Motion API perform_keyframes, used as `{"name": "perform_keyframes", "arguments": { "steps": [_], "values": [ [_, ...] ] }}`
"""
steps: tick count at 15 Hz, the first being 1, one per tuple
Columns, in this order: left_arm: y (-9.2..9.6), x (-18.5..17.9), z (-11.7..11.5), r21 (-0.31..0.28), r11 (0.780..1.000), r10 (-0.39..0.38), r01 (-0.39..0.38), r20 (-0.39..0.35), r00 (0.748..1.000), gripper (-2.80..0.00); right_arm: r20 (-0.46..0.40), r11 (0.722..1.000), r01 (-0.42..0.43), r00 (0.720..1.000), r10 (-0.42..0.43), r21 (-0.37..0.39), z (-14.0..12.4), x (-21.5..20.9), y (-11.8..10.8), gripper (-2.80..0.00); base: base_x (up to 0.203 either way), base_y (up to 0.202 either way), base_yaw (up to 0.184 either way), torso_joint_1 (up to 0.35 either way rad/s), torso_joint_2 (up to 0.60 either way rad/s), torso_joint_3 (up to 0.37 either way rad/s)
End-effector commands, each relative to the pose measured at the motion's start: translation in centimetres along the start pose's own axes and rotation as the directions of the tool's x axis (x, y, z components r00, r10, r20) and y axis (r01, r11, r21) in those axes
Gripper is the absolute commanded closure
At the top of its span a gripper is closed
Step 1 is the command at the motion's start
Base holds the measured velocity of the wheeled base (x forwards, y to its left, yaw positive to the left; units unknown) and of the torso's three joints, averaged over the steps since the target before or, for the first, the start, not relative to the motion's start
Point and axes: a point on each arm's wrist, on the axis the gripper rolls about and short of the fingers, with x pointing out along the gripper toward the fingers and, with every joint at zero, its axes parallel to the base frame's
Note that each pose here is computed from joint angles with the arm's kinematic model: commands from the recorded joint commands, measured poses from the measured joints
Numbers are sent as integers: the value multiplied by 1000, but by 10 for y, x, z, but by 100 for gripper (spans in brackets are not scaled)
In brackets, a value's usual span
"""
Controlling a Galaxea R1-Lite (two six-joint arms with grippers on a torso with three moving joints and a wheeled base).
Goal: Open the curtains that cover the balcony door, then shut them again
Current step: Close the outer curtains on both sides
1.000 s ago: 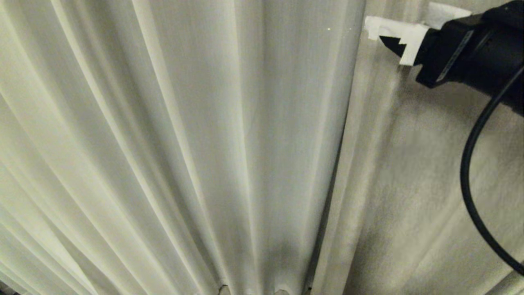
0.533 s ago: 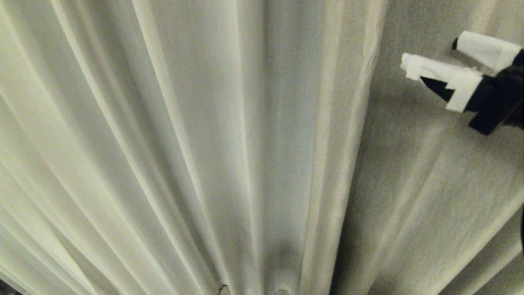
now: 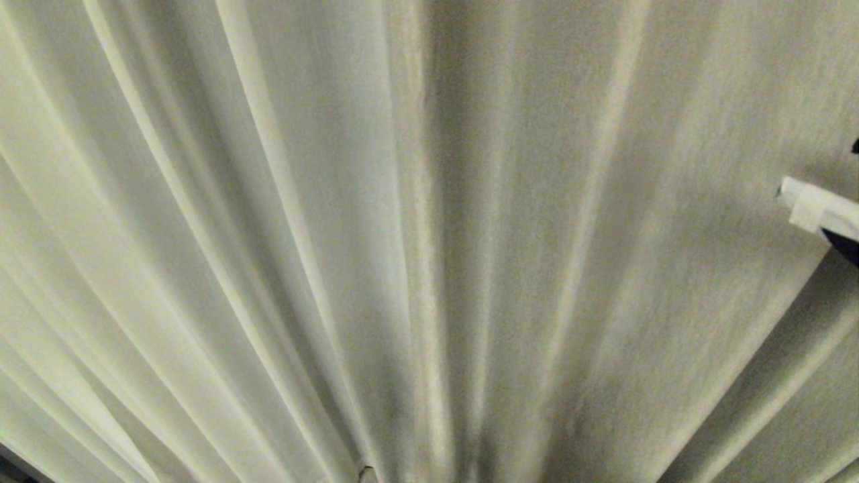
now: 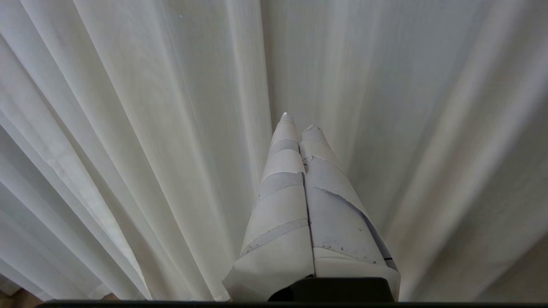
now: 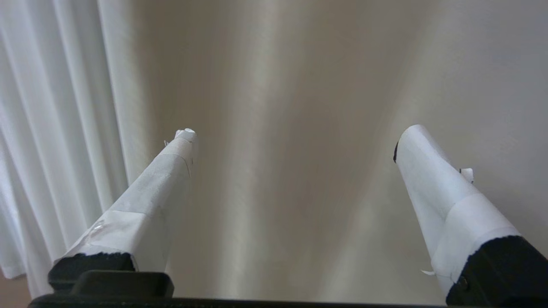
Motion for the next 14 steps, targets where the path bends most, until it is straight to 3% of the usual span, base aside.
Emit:
{"name": "perform_keyframes", "arguments": {
  "steps": [1, 2, 9, 14],
  "values": [
    [0, 0, 0, 0, 1000, 0, 0, 0, 1000, 0, 40, 1000, 31, 999, -31, 2, -1, -26, -6, -112, 0, 0, 0, 0, 0, 0],
    [0, 0, 0, 0, 1000, 0, 0, 0, 1000, 0, 37, 999, 44, 998, -44, -3, -4, -32, -7, 0, 0, 0, 0, 0, 0, 0],
    [0, 0, 0, 0, 1000, 1, -1, 0, 1000, 0, -47, 978, 200, 978, -203, -60, -41, -58, -15, 0, 0, 0, 0, 0, 0, 0],
    [0, 0, 0, 0, 1000, 0, 0, 0, 1000, 0, -190, 928, 345, 911, -367, -139, -98, -89, -14, 0, 0, 0, 0, 0, 0, 0]
  ]
}}
